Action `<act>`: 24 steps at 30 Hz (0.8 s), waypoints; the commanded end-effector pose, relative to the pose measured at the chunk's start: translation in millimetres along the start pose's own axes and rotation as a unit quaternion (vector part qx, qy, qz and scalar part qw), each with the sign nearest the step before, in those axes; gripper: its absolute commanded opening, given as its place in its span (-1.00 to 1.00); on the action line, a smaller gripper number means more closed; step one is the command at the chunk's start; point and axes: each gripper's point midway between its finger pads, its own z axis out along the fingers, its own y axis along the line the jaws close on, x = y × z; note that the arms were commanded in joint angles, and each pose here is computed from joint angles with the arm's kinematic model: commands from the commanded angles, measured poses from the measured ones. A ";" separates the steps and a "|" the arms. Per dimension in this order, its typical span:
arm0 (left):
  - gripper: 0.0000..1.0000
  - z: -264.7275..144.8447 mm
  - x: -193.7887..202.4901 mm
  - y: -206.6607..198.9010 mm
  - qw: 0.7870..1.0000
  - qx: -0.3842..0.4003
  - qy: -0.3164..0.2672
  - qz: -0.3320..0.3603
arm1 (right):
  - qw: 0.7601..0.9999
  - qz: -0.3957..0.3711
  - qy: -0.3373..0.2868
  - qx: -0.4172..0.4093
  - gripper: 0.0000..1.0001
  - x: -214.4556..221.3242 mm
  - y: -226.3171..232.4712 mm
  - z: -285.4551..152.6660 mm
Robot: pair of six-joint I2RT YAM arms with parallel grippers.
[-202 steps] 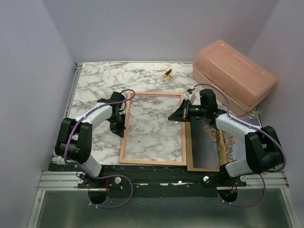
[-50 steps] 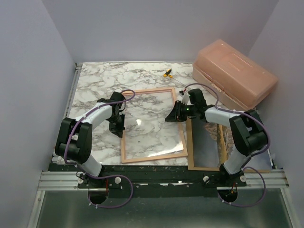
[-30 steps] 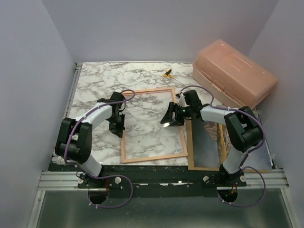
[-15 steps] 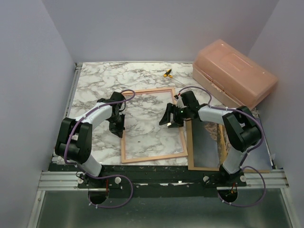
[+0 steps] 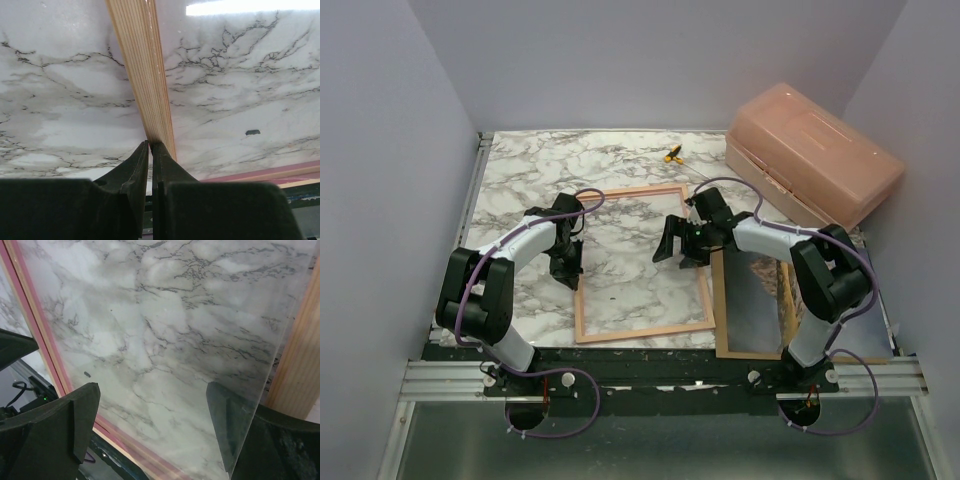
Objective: Put the photo into the frame
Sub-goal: Adjust the photo frame item on the photo frame.
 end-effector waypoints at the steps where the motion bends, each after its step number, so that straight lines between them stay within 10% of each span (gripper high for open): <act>1: -0.78 17.5 7.8 3.5 1.000 -0.013 0.020 0.005 | 0.997 0.001 0.003 0.079 0.99 7.0 -23.7 -7.6; 24: -0.78 17.6 7.9 3.7 1.000 -0.013 0.020 0.004 | 0.980 0.003 -0.010 0.197 1.00 3.0 -36.2 -44.7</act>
